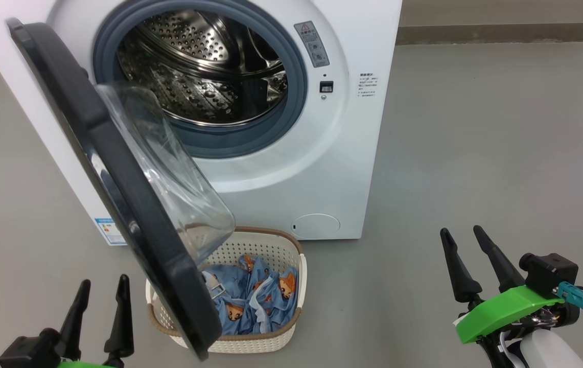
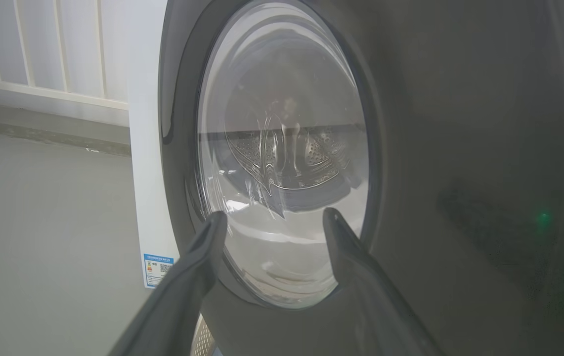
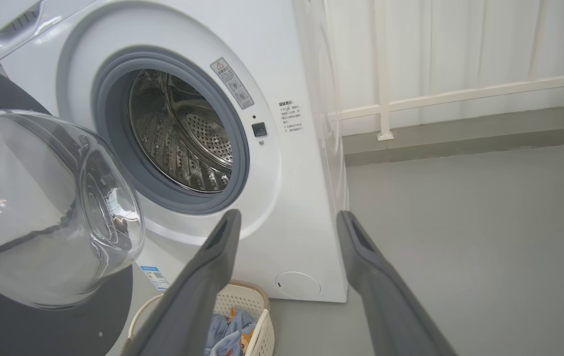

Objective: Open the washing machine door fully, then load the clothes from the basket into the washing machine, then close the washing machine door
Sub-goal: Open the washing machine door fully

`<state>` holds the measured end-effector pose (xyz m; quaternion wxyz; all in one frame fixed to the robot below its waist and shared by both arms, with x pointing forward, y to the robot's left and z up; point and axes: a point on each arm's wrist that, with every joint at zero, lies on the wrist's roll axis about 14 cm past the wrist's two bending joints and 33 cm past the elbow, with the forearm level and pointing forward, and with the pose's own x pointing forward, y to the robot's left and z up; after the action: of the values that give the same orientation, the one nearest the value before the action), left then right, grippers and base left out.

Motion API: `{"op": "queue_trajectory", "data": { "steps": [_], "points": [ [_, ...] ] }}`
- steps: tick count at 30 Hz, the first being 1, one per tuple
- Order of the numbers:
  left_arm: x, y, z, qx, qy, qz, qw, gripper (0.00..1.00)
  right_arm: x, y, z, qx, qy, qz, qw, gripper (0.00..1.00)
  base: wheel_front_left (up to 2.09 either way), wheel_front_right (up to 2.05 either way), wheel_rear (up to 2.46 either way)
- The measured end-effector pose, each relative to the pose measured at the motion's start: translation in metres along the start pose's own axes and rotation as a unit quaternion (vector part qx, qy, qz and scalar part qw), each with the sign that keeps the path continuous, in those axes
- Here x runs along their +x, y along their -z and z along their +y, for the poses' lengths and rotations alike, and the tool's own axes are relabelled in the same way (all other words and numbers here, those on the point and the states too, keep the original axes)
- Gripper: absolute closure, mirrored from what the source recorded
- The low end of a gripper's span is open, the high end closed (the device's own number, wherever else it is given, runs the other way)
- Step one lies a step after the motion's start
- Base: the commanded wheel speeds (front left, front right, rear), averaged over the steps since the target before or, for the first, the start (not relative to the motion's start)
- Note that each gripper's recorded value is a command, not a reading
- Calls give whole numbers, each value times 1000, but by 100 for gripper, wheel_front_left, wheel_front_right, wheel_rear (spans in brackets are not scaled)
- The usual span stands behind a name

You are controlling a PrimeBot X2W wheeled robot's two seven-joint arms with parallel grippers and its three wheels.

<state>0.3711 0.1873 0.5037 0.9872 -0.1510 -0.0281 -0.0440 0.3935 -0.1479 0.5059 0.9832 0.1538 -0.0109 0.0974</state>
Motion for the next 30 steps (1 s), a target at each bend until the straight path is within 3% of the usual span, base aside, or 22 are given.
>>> {"op": "queue_trajectory", "data": {
  "steps": [23, 24, 25, 26, 27, 30],
  "points": [
    [-2, -1, -3, 1, 5, -1, 1000, 0, -1, 5, -1, 0, 3, 7, 1000, 0, 0, 0, 0],
    [-2, -2, -3, 1, 5, -3, 1000, 34, -1, 5, 0, 0, 3, 7, 1000, 0, 0, 0, 0],
    [-2, -3, -4, 1, 5, -4, 1000, 62, -2, 5, 1, -1, 1, 8, 1000, 0, 0, 0, 0],
    [-2, -5, -4, 1, 6, -8, 1000, 84, -2, 6, 2, -1, 0, 9, 1000, 0, 0, 0, 0],
    [-1, -9, -5, 0, 7, -13, 1000, 100, -3, 8, 2, 0, 0, 12, 1000, 0, 0, 0, 0],
    [0, -18, -5, 0, 7, -28, 1000, 100, -7, 15, 2, 1, 1, 21, 1000, 0, 0, 0, 0]
  ]
}}
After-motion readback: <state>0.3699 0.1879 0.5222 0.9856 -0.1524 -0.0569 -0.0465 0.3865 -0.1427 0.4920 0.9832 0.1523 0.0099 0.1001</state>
